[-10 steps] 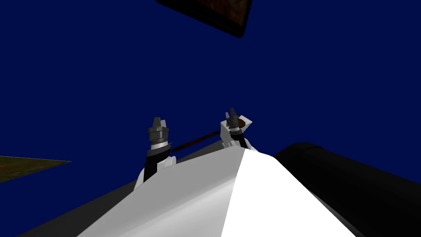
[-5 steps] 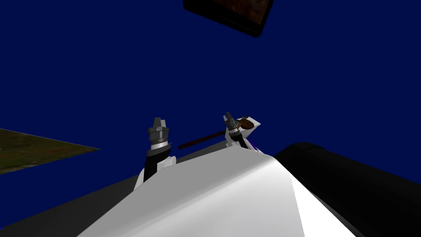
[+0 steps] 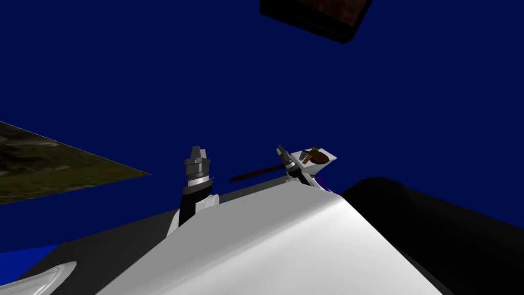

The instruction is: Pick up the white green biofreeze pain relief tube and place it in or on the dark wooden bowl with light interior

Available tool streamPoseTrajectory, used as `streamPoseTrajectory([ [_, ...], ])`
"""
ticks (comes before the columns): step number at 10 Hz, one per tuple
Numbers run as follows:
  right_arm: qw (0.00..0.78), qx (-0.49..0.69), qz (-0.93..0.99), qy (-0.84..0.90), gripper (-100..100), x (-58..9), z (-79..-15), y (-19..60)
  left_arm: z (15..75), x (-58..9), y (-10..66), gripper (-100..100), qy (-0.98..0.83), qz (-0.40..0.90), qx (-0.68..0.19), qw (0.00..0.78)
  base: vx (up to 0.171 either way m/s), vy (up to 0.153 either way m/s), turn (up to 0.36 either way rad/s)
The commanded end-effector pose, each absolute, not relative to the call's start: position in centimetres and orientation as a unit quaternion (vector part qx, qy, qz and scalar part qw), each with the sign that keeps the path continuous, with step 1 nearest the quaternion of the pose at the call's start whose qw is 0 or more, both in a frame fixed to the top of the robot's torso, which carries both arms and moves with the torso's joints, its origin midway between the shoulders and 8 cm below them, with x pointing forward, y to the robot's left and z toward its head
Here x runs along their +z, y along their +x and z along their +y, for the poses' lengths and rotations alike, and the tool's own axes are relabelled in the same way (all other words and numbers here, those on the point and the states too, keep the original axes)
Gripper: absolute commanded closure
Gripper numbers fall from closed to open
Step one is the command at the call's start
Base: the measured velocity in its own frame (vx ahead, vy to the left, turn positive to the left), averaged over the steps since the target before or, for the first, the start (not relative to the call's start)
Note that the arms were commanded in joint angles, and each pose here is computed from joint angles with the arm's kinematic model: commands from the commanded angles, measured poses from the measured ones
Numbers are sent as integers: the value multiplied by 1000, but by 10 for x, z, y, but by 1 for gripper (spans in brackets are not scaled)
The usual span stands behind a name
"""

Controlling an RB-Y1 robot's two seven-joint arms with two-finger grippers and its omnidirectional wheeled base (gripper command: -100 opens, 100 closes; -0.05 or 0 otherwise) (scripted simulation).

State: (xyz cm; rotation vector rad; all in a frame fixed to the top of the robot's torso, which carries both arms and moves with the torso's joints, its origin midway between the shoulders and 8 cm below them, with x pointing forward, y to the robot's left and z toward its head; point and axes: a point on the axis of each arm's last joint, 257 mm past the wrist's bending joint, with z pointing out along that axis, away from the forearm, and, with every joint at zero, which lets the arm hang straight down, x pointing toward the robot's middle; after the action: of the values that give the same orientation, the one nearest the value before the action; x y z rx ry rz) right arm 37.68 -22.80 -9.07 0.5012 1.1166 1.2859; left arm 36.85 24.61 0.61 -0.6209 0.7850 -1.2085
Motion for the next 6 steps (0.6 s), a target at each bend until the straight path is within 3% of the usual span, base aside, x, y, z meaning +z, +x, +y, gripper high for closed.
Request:
streamPoseTrajectory([
  [1, 620, 552, 516, 211, -100, -110, -228, 377, 246, 6, 369, 0, -280, 353, -544, 708, 37, 84, 144],
  [6, 596, 529, 574, 188, -100, -148, -236, 373, 246, 6, 369, 0, -280, 353, -544, 708, 22, 69, 106],
])
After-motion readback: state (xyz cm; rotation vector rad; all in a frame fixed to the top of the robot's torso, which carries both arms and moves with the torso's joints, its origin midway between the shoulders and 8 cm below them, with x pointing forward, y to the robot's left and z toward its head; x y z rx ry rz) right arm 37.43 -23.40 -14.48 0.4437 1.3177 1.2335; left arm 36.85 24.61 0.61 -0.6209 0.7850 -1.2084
